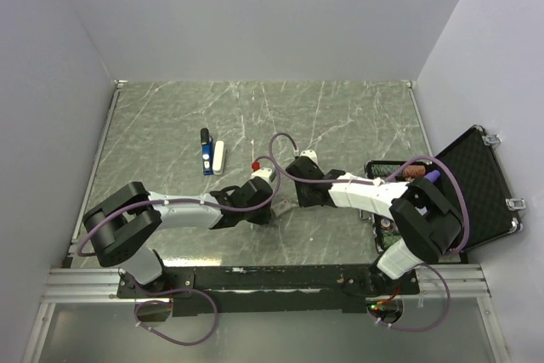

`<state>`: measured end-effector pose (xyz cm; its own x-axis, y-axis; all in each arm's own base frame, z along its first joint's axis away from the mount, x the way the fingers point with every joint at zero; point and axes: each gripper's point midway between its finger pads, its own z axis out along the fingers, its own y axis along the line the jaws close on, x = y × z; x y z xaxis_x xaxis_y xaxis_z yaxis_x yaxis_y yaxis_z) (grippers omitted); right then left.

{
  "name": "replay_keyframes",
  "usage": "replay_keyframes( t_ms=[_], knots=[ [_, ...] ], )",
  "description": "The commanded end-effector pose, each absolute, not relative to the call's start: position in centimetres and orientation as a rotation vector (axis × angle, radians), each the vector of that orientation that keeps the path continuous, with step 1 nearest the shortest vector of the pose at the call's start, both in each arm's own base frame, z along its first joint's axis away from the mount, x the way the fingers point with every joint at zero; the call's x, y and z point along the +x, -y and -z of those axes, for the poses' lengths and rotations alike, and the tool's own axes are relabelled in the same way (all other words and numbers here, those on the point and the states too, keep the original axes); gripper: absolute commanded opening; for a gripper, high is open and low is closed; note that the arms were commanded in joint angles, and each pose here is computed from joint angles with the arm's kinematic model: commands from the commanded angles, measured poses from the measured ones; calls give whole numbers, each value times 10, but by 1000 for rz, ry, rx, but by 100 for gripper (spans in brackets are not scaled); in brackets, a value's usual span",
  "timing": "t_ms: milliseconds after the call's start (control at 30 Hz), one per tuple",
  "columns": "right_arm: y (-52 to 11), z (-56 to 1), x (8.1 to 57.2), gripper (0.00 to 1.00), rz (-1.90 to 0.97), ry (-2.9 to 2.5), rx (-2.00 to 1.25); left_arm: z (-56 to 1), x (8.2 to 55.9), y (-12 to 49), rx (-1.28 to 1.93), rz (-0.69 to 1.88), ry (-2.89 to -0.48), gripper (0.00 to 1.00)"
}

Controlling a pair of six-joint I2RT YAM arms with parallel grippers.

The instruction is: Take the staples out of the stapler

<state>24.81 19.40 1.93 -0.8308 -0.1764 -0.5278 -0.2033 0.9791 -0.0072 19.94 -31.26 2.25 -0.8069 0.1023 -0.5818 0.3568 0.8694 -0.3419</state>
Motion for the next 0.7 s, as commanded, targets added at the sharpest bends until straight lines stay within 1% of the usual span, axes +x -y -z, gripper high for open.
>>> replay_keyframes(
  t_ms=[0,667],
  knots=[
    [-194,-30,243,0,-53,-2562,-251,-28,201,305,301,569,-2450,1],
    [-200,-32,235,0,-37,-2565,-272,-19,207,298,311,494,-2444,1]
  ],
)
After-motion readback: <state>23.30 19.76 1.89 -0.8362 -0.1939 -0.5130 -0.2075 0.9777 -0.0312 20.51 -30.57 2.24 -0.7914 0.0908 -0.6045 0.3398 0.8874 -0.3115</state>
